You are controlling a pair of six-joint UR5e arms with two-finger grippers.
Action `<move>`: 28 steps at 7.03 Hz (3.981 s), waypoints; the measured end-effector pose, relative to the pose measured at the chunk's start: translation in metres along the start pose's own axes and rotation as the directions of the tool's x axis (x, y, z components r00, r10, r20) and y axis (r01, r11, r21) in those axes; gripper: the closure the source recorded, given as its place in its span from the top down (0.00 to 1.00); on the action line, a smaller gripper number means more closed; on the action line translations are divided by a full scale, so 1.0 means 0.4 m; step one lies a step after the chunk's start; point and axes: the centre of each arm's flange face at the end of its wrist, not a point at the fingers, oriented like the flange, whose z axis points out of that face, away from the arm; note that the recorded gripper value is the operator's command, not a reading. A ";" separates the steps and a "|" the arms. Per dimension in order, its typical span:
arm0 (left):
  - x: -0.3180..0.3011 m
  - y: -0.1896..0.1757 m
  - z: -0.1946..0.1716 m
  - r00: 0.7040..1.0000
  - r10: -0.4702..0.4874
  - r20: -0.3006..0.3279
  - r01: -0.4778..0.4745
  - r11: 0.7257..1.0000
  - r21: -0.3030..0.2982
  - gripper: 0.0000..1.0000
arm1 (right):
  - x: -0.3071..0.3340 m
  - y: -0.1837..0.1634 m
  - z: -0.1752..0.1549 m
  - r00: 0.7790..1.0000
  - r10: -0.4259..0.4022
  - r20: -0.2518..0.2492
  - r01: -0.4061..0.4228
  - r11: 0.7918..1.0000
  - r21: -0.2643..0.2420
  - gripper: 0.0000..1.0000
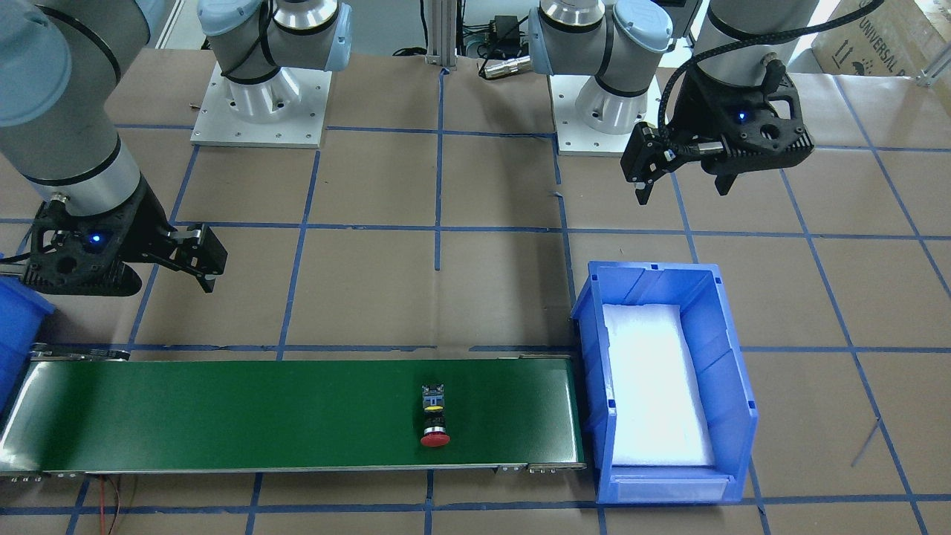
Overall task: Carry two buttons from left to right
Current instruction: 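Move the right gripper along the belt to the red-capped button, then grasp the red-capped button on the belt with the right gripper and lift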
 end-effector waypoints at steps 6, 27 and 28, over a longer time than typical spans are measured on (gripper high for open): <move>0.012 -0.075 0.067 0.998 -0.003 -0.063 0.001 1.000 -0.023 1.00 | -0.016 0.004 0.032 1.000 0.002 0.003 -0.002 1.000 -0.015 1.00; -0.229 -0.026 0.005 0.998 -0.037 -0.043 0.033 0.996 -0.087 1.00 | -0.501 -0.182 0.341 0.968 0.209 0.138 -0.207 0.978 -0.029 0.04; -0.229 -0.029 0.003 0.999 -0.035 -0.040 0.032 0.997 -0.072 1.00 | -0.478 -0.170 0.267 0.969 0.200 0.143 -0.200 0.980 -0.015 0.04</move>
